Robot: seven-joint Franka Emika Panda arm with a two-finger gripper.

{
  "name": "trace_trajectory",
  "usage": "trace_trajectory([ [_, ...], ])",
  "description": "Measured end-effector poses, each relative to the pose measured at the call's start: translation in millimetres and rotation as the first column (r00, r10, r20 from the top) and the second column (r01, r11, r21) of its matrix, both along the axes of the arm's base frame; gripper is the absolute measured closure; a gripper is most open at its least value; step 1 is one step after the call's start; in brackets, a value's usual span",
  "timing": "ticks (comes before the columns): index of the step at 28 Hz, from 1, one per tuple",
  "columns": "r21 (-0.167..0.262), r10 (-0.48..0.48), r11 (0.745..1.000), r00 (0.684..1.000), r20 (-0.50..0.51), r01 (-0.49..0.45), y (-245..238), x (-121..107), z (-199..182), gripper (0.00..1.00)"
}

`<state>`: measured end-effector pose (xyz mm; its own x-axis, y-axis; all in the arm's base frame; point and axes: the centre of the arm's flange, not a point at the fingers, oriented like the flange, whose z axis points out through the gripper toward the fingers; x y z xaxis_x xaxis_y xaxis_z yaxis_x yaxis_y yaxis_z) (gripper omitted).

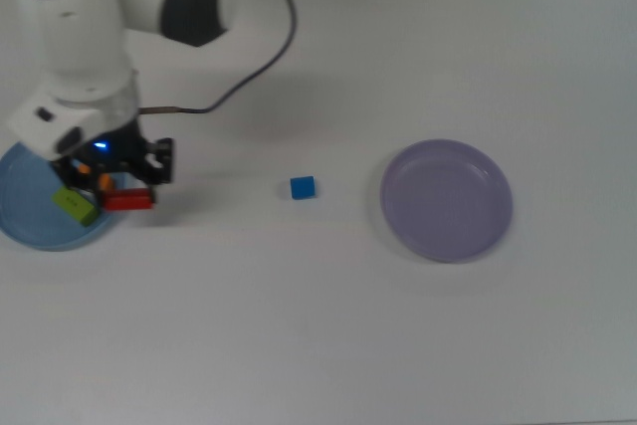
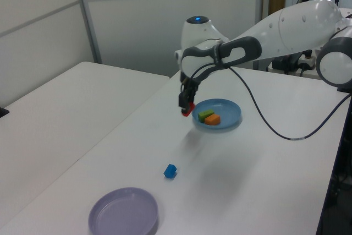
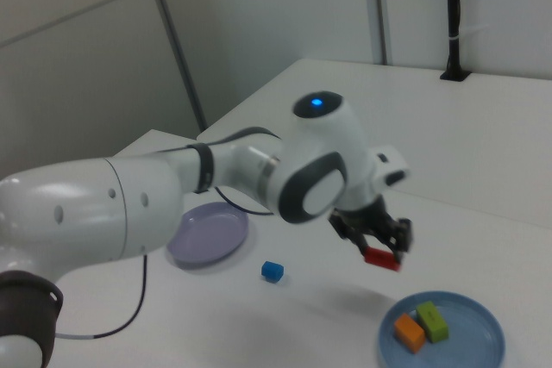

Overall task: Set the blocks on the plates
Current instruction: 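Lift the red block and carry it toward the lavender plate, then lower the red block onto the lavender plate and release it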

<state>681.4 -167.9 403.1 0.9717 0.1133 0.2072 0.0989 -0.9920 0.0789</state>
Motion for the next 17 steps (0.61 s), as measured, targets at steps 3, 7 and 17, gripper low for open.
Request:
trace_trajectory([
  [3,-0.005,-0.022,1.000,1.000,-0.008,0.022,-35,-9,-5,0.34],
  [7,-0.012,-0.039,0.999,0.999,-0.013,0.039,-71,-21,-6,0.34],
  [17,0.030,0.077,0.997,0.997,-0.028,-0.076,36,6,-8,0.34],
])
